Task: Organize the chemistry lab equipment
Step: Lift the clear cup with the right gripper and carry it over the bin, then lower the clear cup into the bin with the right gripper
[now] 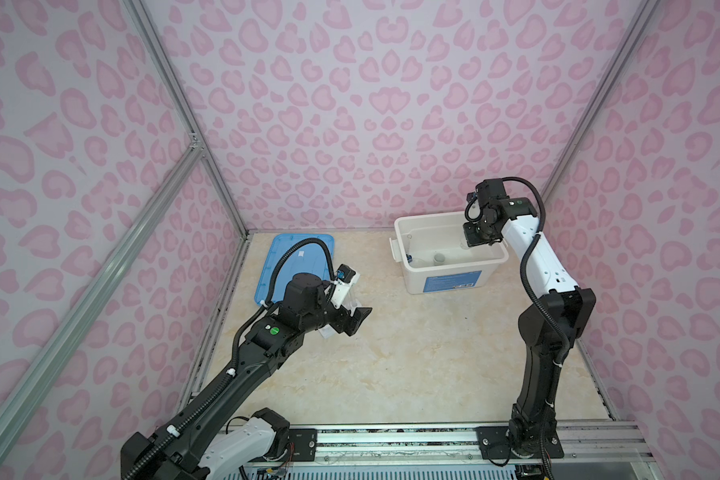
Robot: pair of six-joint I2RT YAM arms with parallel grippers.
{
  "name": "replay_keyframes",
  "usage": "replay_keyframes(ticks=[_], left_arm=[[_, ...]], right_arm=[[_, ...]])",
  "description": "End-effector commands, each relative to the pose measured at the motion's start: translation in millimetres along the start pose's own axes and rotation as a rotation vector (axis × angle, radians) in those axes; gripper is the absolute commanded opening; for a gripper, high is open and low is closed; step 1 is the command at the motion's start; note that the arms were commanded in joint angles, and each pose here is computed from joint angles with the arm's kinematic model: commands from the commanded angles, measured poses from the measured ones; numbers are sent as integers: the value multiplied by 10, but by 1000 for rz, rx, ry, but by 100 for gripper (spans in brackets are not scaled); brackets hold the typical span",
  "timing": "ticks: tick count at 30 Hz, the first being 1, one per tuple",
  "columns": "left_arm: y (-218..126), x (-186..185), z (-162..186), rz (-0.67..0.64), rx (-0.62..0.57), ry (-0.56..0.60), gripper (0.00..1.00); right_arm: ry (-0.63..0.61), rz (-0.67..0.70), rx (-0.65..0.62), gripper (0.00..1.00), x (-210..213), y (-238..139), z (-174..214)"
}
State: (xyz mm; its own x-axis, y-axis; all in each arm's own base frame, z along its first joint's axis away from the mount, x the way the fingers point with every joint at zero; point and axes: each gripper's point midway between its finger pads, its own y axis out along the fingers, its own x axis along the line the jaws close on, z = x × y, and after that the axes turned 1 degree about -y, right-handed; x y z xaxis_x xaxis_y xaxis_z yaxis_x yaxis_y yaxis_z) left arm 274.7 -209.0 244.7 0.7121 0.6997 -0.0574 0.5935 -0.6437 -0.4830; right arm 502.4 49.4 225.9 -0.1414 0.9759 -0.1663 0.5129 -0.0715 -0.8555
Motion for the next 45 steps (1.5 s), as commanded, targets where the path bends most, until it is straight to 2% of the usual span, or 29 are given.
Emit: replay_keyframes(ticks=[1, 8, 21, 45], left_arm=[[-18, -4, -30, 2, -18, 11, 94], [-16, 14, -21, -5, -15, 9, 94], [-7, 53, 4, -15, -6, 7, 94], [75, 100, 62, -17, 23, -8, 94]], right_arm=[[23, -10, 4, 2, -18, 180, -32], [64, -3, 33, 2, -127, 560, -53], [65, -24, 103, 1, -90, 1104, 9], [66, -52, 178, 2, -53, 1553, 221]])
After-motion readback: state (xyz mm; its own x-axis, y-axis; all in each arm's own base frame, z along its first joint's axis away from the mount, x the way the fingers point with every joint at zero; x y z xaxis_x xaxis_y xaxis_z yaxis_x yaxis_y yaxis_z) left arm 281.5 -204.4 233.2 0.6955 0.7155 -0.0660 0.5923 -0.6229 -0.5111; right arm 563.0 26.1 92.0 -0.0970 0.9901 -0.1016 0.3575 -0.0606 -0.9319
